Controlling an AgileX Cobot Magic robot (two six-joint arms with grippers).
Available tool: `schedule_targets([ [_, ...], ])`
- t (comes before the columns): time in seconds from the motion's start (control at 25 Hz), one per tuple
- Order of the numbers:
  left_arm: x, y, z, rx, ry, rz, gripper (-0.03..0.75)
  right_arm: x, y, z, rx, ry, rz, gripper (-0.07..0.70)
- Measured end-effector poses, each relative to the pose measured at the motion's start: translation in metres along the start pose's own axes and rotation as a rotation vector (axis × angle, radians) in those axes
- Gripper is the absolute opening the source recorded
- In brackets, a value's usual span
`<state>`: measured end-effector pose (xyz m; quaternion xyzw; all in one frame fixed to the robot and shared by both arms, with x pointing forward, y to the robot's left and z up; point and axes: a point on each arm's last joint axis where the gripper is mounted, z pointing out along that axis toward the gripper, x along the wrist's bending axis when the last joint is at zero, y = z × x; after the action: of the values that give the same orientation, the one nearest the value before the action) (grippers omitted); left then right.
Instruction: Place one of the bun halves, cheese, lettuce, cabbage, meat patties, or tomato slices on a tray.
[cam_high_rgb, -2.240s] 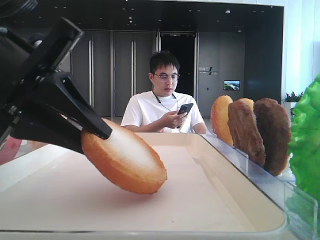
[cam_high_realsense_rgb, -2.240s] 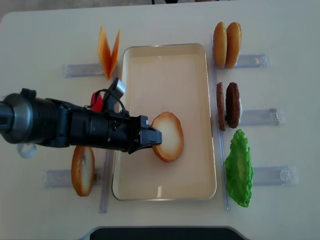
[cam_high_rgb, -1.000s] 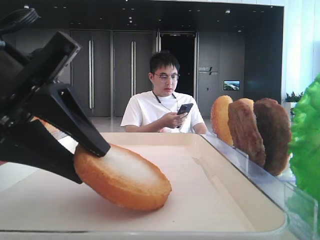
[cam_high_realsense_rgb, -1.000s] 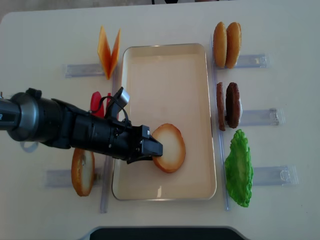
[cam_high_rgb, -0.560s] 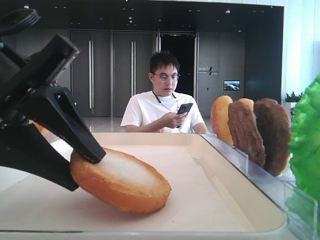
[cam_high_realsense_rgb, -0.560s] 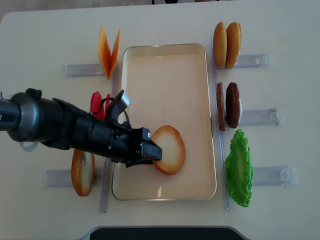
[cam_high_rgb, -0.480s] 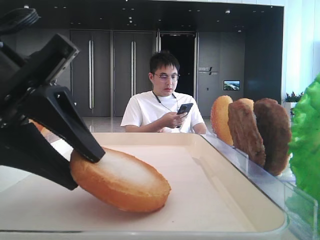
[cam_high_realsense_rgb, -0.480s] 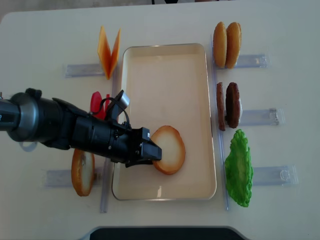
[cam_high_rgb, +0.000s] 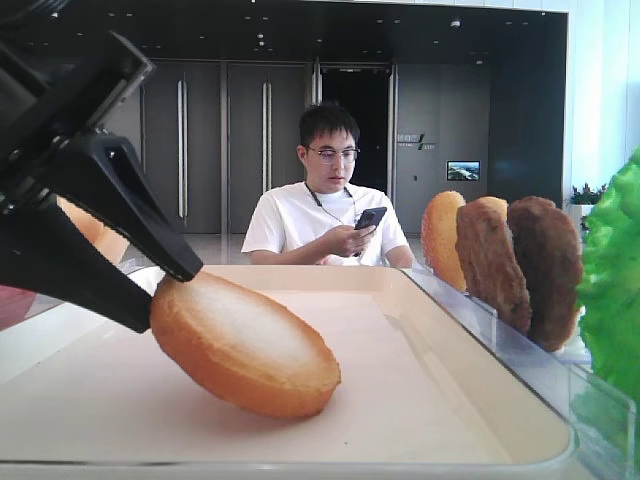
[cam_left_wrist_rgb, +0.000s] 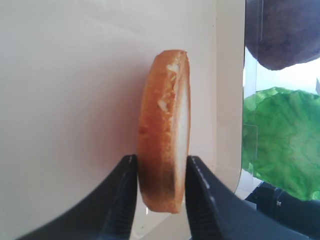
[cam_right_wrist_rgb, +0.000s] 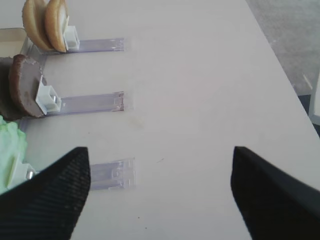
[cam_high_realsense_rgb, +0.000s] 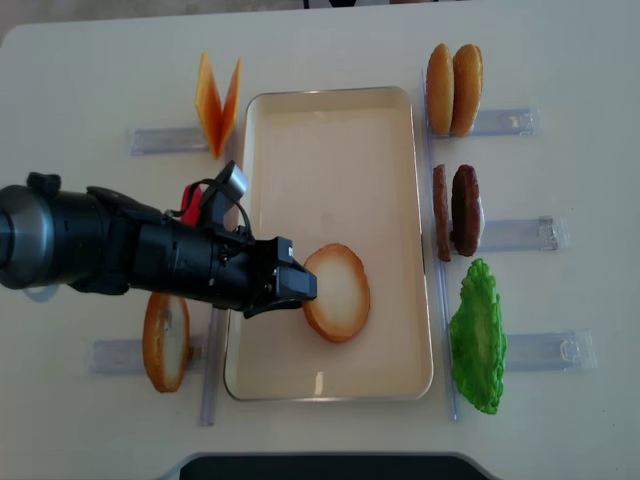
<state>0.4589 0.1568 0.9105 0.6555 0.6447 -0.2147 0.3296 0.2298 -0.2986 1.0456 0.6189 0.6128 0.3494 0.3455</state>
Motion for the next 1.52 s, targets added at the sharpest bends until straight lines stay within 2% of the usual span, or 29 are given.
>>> schedule_targets([
  [0.4,-0.003,0.0,-0.004,-0.008,0.003,-0.012,0.254,0.0,0.0,0.0,0.0,0.0,0.0,0.577],
  [0.76,-0.004,-0.004,-0.016,0.005,0.08,-0.011,0.254,0.0,0.0,0.0,0.0,0.0,0.0,0.577],
  [1.16,-0.032,-0.006,-0.05,-0.107,0.025,0.066,0.254,0.0,0.0,0.0,0.0,0.0,0.0,0.577],
  [1.28,-0.038,-0.007,-0.06,-0.123,0.042,0.085,0.254,0.0,0.0,0.0,0.0,0.0,0.0,0.577],
  [1.52,-0.061,0.004,-0.087,-0.126,0.112,0.166,0.257,0.0,0.0,0.0,0.0,0.0,0.0,0.577],
])
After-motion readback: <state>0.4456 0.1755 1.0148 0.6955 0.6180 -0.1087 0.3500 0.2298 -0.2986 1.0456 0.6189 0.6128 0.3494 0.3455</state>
